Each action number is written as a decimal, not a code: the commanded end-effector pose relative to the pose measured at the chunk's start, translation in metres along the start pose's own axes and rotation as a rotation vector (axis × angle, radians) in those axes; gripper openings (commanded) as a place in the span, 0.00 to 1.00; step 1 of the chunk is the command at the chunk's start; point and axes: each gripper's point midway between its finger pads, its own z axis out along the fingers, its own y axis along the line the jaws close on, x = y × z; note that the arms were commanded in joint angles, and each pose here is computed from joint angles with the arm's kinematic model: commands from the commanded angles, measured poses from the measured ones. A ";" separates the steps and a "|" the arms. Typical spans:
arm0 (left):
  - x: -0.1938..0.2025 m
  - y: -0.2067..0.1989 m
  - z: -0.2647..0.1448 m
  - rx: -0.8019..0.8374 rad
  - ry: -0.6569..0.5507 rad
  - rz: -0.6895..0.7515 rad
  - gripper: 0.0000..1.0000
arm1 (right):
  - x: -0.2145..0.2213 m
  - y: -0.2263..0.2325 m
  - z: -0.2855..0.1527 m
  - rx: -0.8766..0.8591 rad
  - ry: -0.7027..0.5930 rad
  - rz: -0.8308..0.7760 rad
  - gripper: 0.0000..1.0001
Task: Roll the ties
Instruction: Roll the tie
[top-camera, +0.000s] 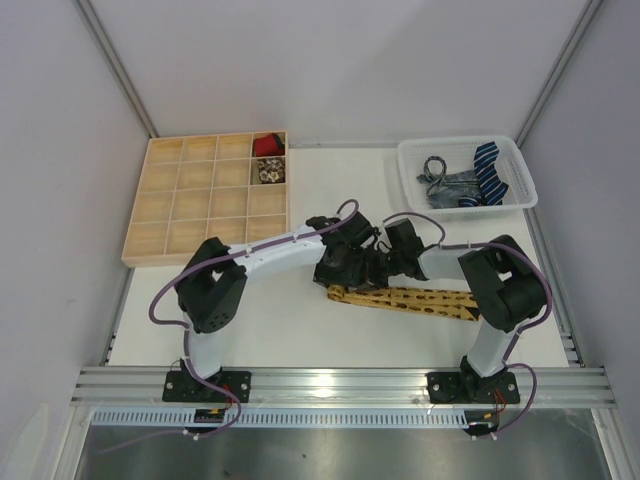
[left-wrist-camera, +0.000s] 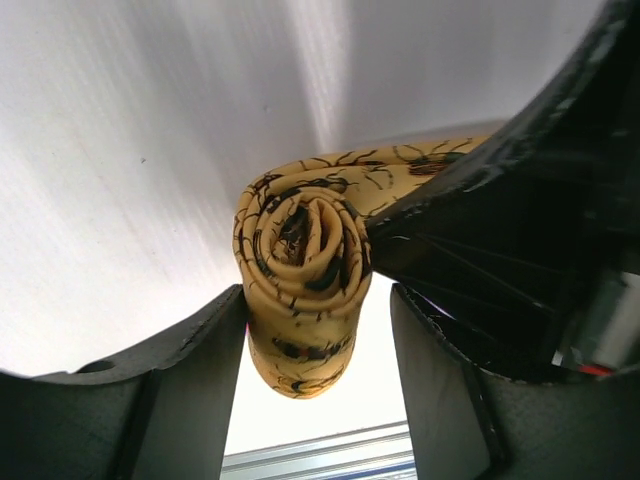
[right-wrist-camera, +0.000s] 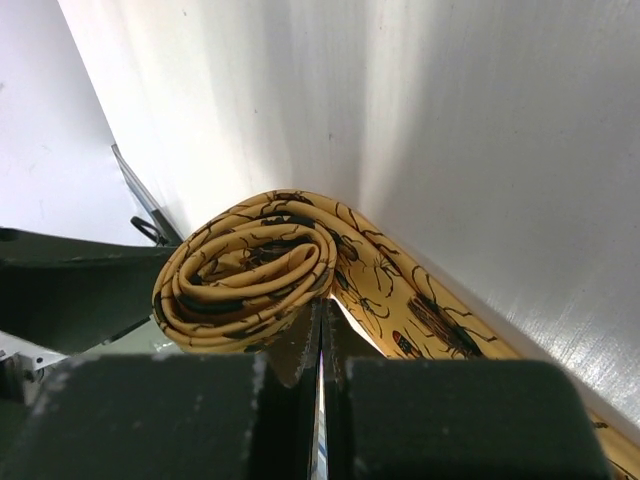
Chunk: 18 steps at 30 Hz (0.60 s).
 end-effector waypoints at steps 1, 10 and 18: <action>-0.019 -0.021 -0.030 0.115 -0.083 -0.033 0.64 | 0.002 0.011 -0.005 -0.038 -0.003 -0.033 0.00; -0.018 -0.032 -0.029 0.163 -0.085 -0.039 0.63 | 0.001 -0.010 -0.019 0.100 -0.047 -0.041 0.00; -0.014 -0.045 -0.027 0.187 -0.088 -0.020 0.63 | -0.001 -0.023 -0.043 0.169 -0.084 -0.048 0.00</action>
